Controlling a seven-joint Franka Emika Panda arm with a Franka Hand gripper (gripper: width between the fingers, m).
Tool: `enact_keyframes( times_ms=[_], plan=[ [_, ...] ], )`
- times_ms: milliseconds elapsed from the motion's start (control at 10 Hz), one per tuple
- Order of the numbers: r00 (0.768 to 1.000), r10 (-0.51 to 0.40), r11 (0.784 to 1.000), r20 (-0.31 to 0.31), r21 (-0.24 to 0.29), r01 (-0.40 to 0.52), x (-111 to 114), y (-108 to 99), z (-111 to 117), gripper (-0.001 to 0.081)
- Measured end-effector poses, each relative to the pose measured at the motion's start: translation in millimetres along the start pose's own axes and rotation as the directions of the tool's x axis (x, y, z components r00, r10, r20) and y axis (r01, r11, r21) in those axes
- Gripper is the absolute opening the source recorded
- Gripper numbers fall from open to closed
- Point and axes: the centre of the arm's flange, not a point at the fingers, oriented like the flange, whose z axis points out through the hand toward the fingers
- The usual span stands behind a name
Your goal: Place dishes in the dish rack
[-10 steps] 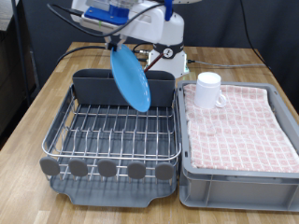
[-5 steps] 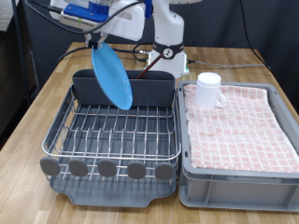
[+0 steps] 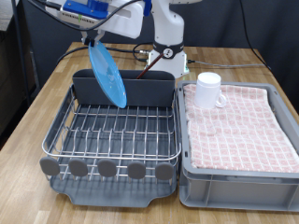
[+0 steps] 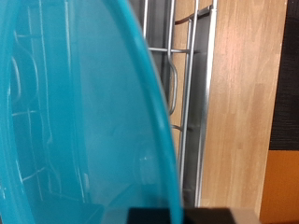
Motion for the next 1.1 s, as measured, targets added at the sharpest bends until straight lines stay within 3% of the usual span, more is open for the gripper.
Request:
enact_keyframes(
  times_ms=[700,1100],
  plan=[
    [0.999,-0.041,0.999,-0.014,-0.019,0.041,14.2,13.9,-8.0,0.0018],
    [0.996,-0.070,0.996,-0.057,-0.057,0.066,17.4,7.0,2.4,0.0018]
  ],
)
